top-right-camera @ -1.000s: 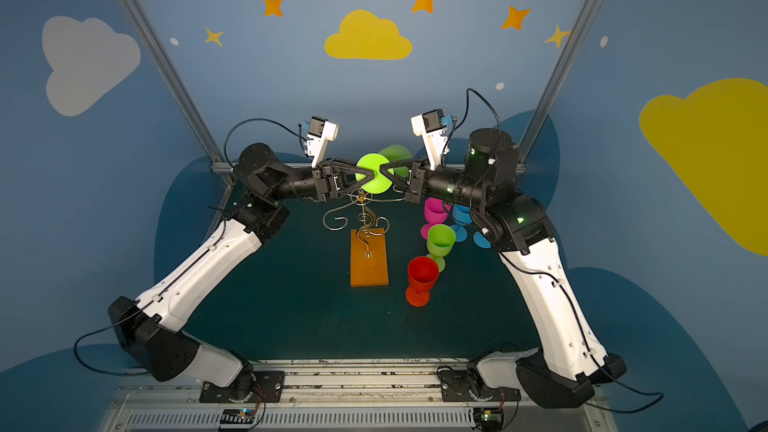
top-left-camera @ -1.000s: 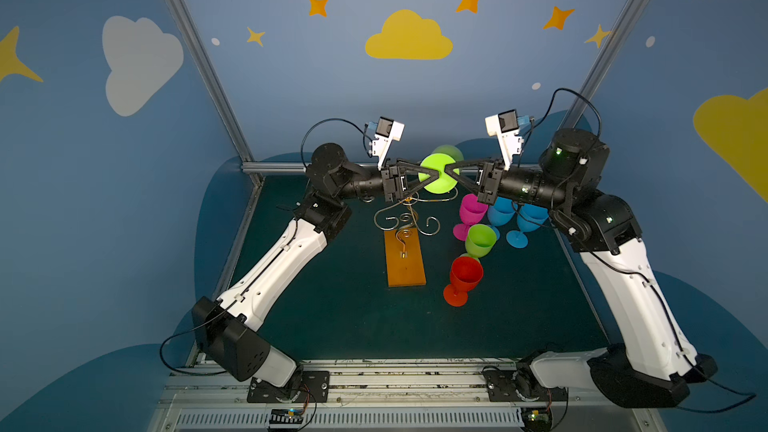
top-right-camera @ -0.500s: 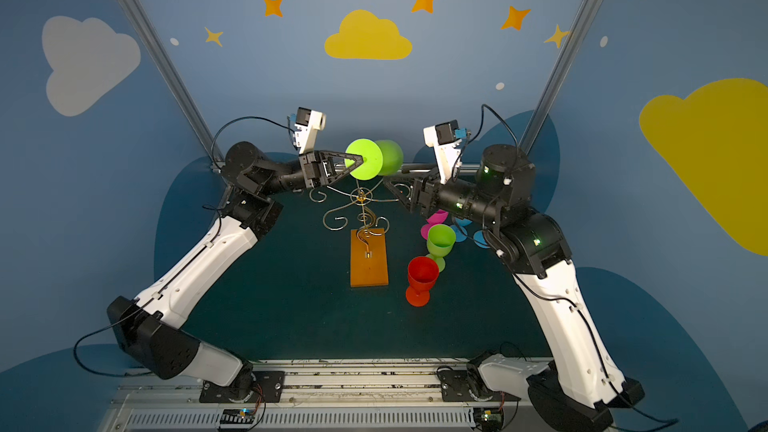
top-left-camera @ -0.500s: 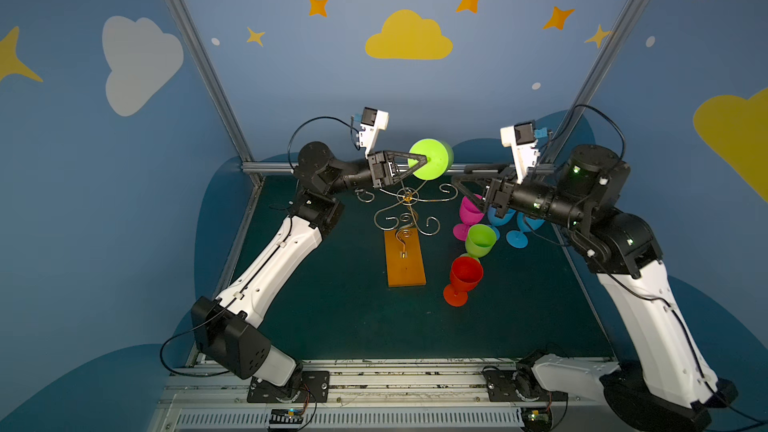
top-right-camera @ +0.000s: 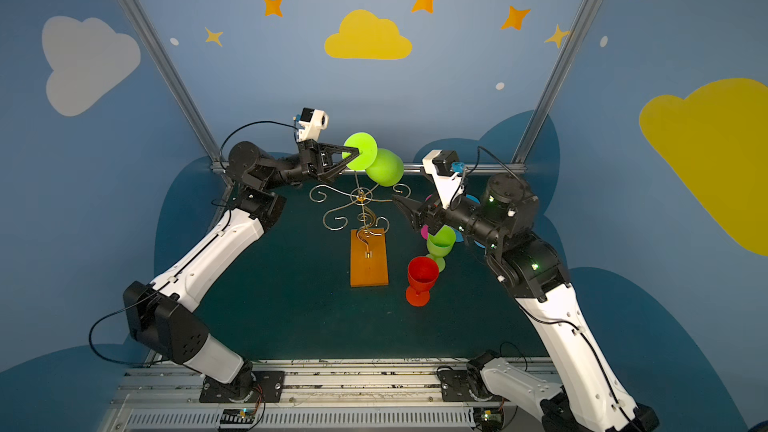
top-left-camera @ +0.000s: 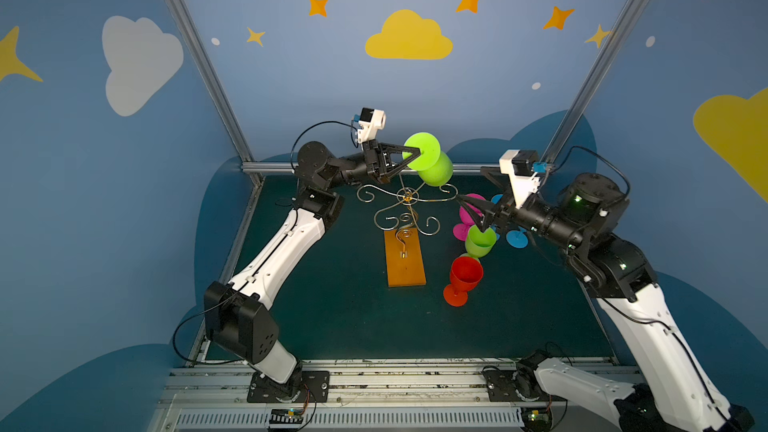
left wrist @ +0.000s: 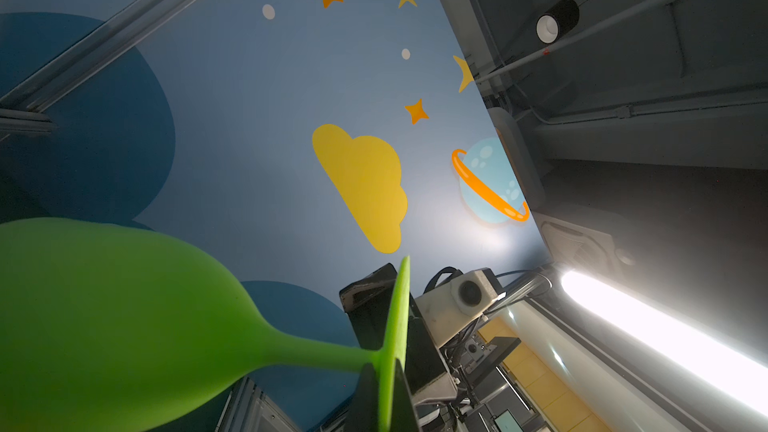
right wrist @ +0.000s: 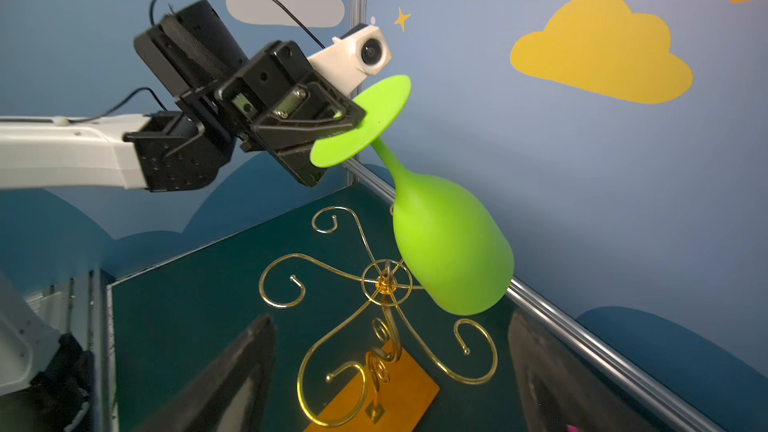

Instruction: Take the wine glass off the wine glass rack

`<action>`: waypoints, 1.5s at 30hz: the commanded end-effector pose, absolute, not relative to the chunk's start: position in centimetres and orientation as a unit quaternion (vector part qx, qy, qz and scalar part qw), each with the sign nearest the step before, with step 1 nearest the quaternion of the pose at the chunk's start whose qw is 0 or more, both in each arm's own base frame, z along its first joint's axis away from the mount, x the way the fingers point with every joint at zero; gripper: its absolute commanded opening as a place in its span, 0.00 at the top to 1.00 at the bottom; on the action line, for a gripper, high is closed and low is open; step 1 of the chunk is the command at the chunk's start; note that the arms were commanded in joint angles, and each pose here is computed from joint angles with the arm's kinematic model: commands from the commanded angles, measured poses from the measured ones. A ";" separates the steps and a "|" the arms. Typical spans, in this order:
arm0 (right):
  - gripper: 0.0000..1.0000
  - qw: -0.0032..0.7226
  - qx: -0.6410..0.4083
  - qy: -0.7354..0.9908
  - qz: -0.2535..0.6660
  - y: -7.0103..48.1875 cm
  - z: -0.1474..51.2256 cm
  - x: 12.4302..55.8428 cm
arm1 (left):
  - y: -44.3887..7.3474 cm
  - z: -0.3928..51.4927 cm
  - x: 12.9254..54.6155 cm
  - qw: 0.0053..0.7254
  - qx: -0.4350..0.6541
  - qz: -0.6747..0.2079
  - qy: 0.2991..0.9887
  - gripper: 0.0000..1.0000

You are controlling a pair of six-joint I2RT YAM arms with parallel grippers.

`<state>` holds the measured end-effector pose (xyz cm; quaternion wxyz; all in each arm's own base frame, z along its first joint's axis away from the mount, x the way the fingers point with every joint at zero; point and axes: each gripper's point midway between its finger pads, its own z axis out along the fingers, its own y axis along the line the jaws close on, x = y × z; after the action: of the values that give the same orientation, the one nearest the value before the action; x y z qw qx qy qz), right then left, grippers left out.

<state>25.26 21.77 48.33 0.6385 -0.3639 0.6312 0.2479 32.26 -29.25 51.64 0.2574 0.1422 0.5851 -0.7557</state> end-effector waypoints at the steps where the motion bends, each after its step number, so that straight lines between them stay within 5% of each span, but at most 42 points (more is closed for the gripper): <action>1: 0.13 0.685 -0.410 0.567 0.203 22.6 49.7 26.0 | -28.6 54.2 29.8 0.275 0.175 -0.758 0.565 0.97; 29: 0.14 0.668 -0.458 0.558 0.178 28.5 47.4 33.3 | -28.6 54.5 28.1 0.267 0.186 -0.764 0.558 0.97; 37: 0.49 0.663 -0.450 0.571 0.177 28.1 47.2 32.5 | -28.4 54.0 28.9 0.287 0.183 -0.753 0.563 0.96; 40: 0.57 0.661 -0.442 0.581 0.175 27.5 47.3 31.9 | -28.1 53.9 29.4 0.311 0.184 -0.743 0.564 0.85; 41: 0.59 0.659 -0.439 0.585 0.175 27.3 47.4 31.6 | -28.0 53.8 29.6 0.323 0.182 -0.737 0.565 0.75; 43: 0.63 0.655 -0.431 0.597 0.168 26.6 47.3 31.4 | -27.7 53.4 30.3 0.355 0.181 -0.719 0.570 0.39; 45: 0.66 0.645 -0.422 0.617 0.161 25.9 46.9 31.3 | -27.3 52.9 31.0 0.398 0.185 -0.691 0.575 0.28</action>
<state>32.16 27.45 46.10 0.6457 -0.4454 0.5962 0.1710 30.54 -28.24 52.81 0.3220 0.1687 0.5772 -0.7312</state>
